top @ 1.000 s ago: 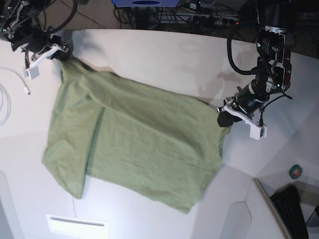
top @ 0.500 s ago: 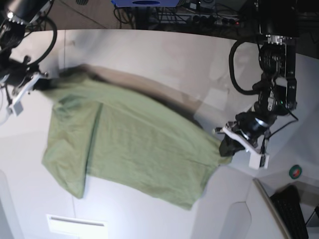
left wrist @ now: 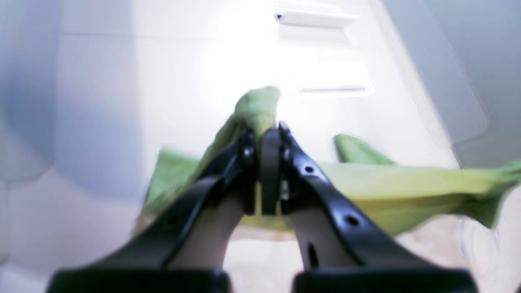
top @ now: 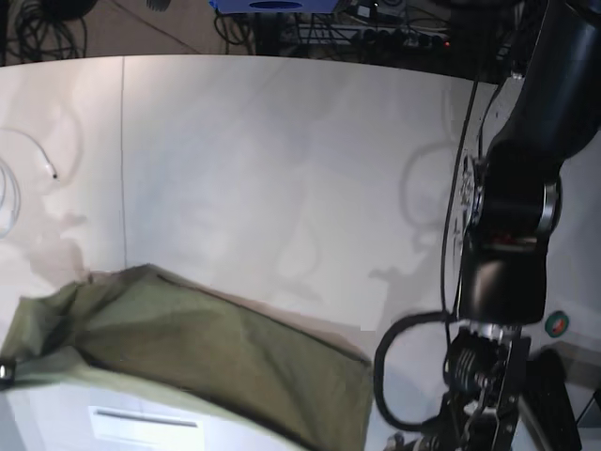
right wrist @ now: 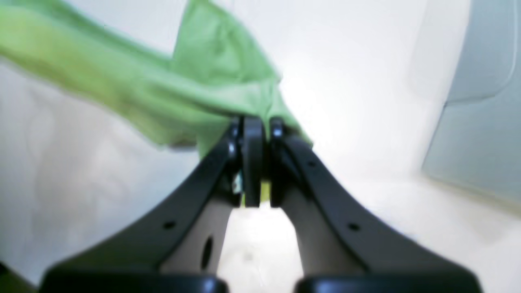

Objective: Layout the t-shirt on the table in an organized manner, then fold the t-shirt properly
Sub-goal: 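Lift the t-shirt high with both grippers and shake it out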

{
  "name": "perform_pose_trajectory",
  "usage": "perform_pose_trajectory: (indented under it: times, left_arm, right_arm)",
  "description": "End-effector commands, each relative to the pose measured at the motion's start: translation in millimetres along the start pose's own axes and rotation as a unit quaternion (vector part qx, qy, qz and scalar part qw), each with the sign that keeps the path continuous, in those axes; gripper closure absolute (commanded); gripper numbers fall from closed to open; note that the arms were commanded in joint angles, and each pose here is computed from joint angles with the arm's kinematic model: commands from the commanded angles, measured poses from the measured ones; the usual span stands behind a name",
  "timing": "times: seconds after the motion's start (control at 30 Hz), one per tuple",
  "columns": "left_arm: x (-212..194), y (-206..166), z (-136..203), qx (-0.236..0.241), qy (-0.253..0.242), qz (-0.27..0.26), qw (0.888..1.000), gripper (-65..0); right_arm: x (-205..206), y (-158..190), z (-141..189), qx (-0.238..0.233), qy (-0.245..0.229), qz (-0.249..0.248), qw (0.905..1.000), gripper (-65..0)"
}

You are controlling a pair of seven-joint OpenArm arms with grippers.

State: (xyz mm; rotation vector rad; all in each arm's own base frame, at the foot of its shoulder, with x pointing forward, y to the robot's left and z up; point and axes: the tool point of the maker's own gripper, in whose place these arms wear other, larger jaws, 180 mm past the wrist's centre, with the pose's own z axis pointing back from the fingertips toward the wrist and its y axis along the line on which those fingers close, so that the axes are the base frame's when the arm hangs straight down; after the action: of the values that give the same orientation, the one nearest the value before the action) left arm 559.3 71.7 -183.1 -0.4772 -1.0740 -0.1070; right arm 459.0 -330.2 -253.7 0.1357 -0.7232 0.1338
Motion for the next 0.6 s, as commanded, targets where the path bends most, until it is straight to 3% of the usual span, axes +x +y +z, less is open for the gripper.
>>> perform_pose_trajectory:
  times: [0.0,0.1,0.2,0.33,0.4,0.5,0.57]
  left_arm:
    - [73.6,-17.3,9.0,-0.015,-0.088,-0.014,0.996,0.0]
    - [140.8,-37.4,12.3,-0.026,-0.154,-0.012,0.988,0.0]
    - [185.9,-55.3,24.0,-0.038,-0.185,-0.013,0.982,0.0]
    - [209.9,-77.1,41.1,-0.056,-0.216,-0.033,0.974,0.0]
    - [179.3,-65.4,35.1,-0.050,-0.184,-0.034,0.981,0.0]
    - [114.6,-43.4,29.5,-0.036,-0.131,-0.038,0.990,0.0]
    - [69.2,-29.8,32.6,-0.028,-0.105,-0.043,0.993,0.0]
  right_arm:
    - [57.5,-16.5,32.2,-0.021,-0.073,0.009,0.9971,0.0]
    - [118.5,-32.4,74.6,-0.049,-0.123,0.032,0.9907,0.0]
    - [162.4,-36.5,117.2,-0.076,-0.158,0.060,0.9826,0.0]
    - [177.3,-39.1,153.2,-0.106,-0.159,0.088,0.9777,0.0]
    - [157.8,-37.0,145.1,-0.116,-0.121,0.104,0.9803,0.0]
    - [96.3,-27.5,100.8,-0.111,-0.047,0.129,0.9842,0.0]
    - [46.2,-18.8,67.9,-0.089,-0.009,0.120,0.9888,0.0]
